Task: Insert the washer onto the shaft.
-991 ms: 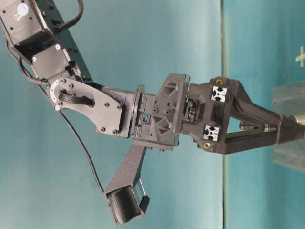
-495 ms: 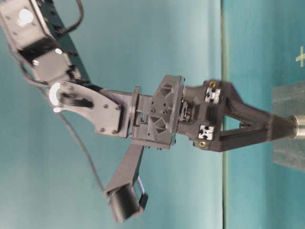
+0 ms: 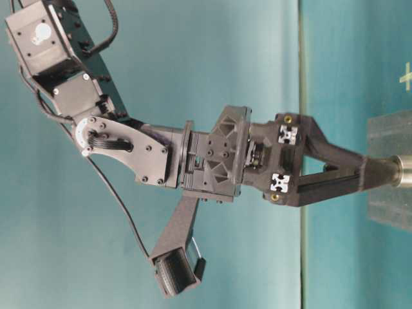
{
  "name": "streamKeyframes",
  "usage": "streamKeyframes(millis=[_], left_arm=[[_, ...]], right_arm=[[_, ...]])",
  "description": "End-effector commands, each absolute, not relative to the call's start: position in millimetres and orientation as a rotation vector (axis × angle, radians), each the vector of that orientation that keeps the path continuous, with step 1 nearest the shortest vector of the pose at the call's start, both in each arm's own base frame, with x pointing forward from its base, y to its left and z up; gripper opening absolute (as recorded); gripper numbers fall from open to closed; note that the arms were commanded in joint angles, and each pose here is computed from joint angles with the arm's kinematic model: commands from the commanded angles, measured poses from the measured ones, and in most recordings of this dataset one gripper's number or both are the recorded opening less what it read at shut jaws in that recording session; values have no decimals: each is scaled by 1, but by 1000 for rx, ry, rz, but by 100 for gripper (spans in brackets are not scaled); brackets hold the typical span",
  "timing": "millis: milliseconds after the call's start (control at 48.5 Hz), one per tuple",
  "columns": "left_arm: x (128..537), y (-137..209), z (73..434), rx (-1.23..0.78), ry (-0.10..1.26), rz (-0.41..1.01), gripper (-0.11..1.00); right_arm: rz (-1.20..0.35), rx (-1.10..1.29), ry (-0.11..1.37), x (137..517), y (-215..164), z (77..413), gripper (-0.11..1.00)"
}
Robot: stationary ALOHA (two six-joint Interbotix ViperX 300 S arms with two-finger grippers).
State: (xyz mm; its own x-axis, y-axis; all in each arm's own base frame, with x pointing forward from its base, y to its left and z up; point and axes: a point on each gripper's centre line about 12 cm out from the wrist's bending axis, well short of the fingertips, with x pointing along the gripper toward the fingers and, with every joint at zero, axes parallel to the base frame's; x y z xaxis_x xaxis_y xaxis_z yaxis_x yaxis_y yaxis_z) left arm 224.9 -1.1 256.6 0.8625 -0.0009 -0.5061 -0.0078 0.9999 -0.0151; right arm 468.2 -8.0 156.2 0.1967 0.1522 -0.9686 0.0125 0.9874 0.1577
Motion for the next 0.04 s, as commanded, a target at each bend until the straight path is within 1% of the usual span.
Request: streamKeyframes(millis=[0,21], left_arm=[[227,-1,264,-17,506,2,0],[227,-1,264,-17,506,2,0]], right_arm=[[150,126,1338,472,16,176,86],[155,123,1339,472,19,177,86]])
